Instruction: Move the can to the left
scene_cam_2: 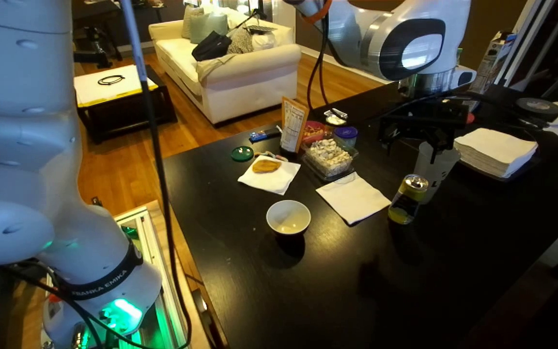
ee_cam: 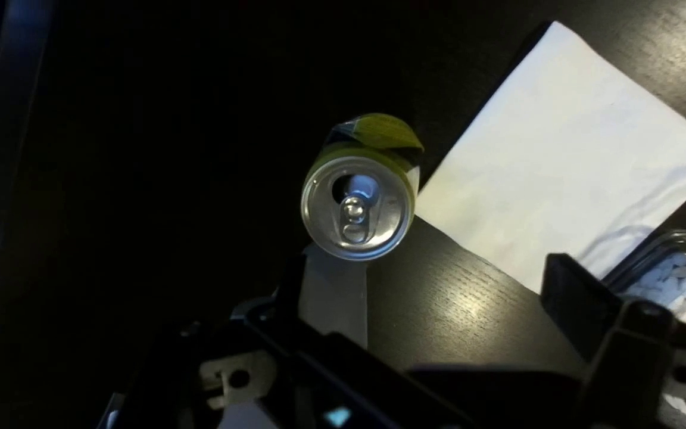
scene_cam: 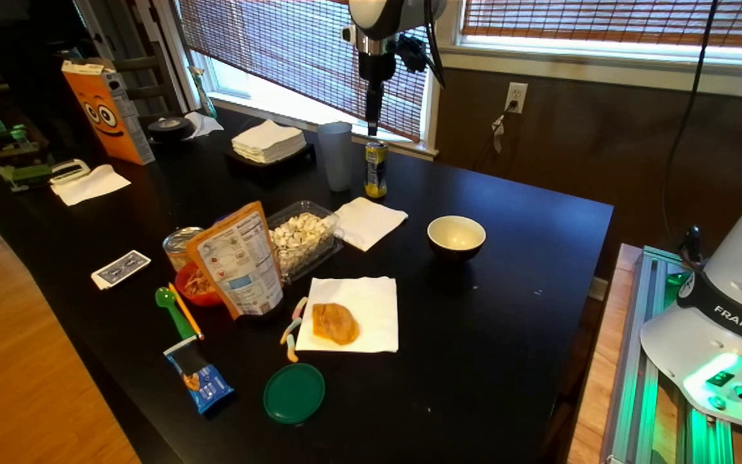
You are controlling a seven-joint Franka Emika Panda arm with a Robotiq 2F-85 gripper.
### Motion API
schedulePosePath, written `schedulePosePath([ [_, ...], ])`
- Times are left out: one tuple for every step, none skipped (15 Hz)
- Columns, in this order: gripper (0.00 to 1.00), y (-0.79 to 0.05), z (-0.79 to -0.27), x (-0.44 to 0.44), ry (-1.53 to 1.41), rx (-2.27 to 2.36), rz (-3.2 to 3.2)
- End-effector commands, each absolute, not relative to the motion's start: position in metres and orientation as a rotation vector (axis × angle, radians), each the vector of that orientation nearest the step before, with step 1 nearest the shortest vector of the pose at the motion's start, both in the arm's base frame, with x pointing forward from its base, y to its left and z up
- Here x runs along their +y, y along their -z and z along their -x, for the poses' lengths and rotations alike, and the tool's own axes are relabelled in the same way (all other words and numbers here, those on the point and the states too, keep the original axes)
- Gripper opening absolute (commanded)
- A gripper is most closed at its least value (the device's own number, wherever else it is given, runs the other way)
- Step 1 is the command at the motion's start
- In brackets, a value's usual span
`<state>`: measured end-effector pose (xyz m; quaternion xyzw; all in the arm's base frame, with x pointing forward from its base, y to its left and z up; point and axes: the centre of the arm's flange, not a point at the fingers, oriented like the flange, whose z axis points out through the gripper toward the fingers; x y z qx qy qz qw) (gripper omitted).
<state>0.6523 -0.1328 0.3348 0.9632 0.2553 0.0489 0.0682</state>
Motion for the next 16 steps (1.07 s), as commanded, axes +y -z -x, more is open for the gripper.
schedulePosePath([
  [1.0, -0.316, -0.683, -0.132, -0.09, 0.705, -2.867],
  [1.0, -0.313, -0.688, -0.132, -0.08, 0.696, -2.855],
  [1.0, -0.309, -0.691, -0.134, -0.066, 0.69, -2.849],
  [1.0, -0.306, -0.693, -0.136, -0.064, 0.692, -2.845],
  [1.0, -0.303, -0.695, -0.138, -0.058, 0.695, -2.847],
  [1.0, -0.299, -0.697, -0.141, -0.048, 0.693, -2.844],
  [1.0, -0.295, -0.698, -0.144, -0.04, 0.693, -2.848],
  [1.0, -0.293, -0.698, -0.149, -0.031, 0.685, -2.846],
  [1.0, -0.29, -0.698, -0.153, -0.023, 0.682, -2.852],
  [1.0, -0.288, -0.698, -0.158, -0.016, 0.676, -2.856],
  [1.0, -0.286, -0.697, -0.162, -0.012, 0.667, -2.868],
  [1.0, -0.284, -0.697, -0.165, -0.011, 0.668, -2.88],
  [1.0, -0.282, -0.696, -0.169, -0.014, 0.668, -2.896],
  [1.0, -0.28, -0.696, -0.173, -0.021, 0.67, -2.903],
  [1.0, -0.278, -0.696, -0.176, -0.031, 0.676, -2.908],
  [1.0, -0.277, -0.695, -0.178, -0.036, 0.681, -2.915],
])
